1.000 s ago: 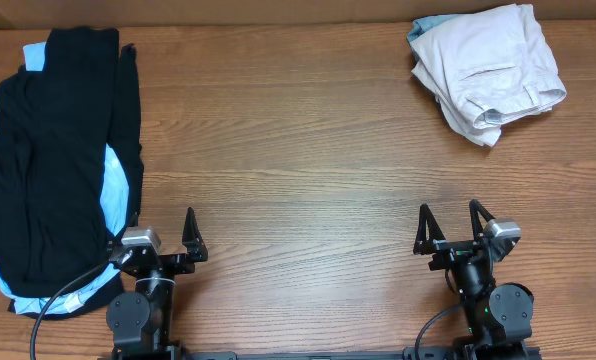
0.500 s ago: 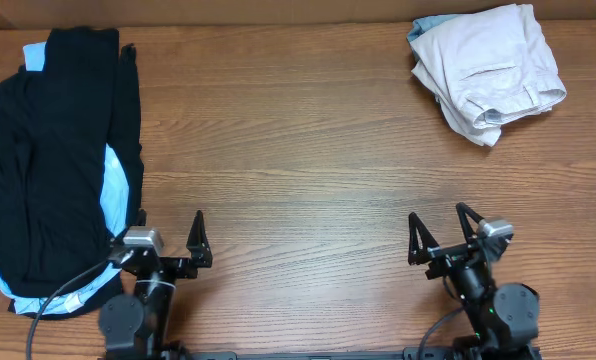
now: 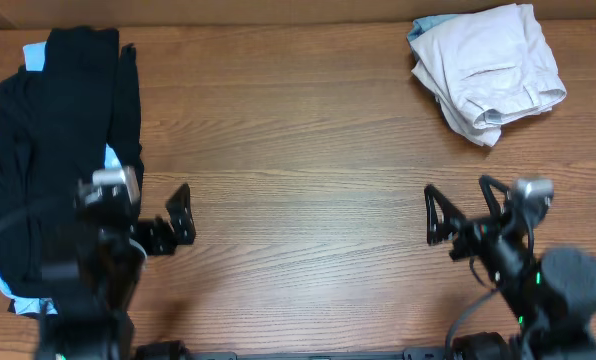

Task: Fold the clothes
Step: 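Reach the left gripper into the clothes pile and grasp the black shirt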

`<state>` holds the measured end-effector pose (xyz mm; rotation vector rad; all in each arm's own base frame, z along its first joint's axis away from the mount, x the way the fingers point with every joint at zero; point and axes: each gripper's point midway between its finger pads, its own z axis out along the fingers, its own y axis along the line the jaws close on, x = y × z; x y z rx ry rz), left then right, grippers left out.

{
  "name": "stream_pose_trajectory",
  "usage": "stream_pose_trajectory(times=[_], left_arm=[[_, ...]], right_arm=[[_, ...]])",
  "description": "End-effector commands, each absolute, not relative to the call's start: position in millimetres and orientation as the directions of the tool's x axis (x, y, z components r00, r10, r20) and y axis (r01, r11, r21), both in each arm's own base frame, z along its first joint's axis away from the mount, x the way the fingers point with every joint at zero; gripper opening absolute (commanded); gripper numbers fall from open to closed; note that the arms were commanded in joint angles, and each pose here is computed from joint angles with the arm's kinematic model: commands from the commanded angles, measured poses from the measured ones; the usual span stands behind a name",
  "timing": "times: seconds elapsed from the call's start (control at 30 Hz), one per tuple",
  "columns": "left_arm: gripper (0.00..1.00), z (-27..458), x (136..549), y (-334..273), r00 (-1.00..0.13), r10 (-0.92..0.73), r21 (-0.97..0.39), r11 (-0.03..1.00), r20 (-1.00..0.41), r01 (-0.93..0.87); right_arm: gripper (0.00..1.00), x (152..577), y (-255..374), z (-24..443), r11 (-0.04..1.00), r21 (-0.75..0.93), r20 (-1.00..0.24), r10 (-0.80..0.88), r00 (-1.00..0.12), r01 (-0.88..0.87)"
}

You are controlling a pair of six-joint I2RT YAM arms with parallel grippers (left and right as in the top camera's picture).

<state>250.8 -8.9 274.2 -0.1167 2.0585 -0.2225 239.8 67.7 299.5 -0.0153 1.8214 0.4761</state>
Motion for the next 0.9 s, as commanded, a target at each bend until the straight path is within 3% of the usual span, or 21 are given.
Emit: stream_pose_trajectory(times=[0.0, 0.2, 0.43, 0.53, 0.67, 0.87], left_arm=[[1.00, 298, 272, -11, -0.555, -0.077, -0.137, 0.988, -0.828, 0.067], [1.00, 290, 319, 5, -0.681, -0.046, -0.087, 0.996, -0.731, 0.026], [1.00, 240, 363, 67, -0.734, -0.233, -0.074, 0.967, -0.638, -0.242], [0.85, 210, 366, 108, -0.756, -0.306, -0.021, 0.932, -0.579, -0.361], [0.78, 168, 371, 148, -0.766, -0.393, -0.007, 0.891, -0.508, -0.453], [0.83, 111, 379, 188, -0.788, -0.429, 0.083, 0.855, -0.440, -0.512]], right_arm=[[1.00, 261, 74, 314, 0.912, 0.329, -0.901, 0.225, -0.371, -0.245], [1.00, 313, 101, 293, 0.876, 0.382, -0.837, 0.194, -0.512, -0.293], [1.00, 351, 132, 242, 0.806, 0.475, -0.746, 0.157, -0.647, -0.353], [1.00, 357, 140, 219, 0.786, 0.510, -0.699, 0.143, -0.700, -0.349], [0.92, 364, 143, 197, 0.780, 0.533, -0.655, 0.134, -0.744, -0.329], [0.84, 368, 144, 176, 0.784, 0.544, -0.613, 0.129, -0.780, -0.298]])
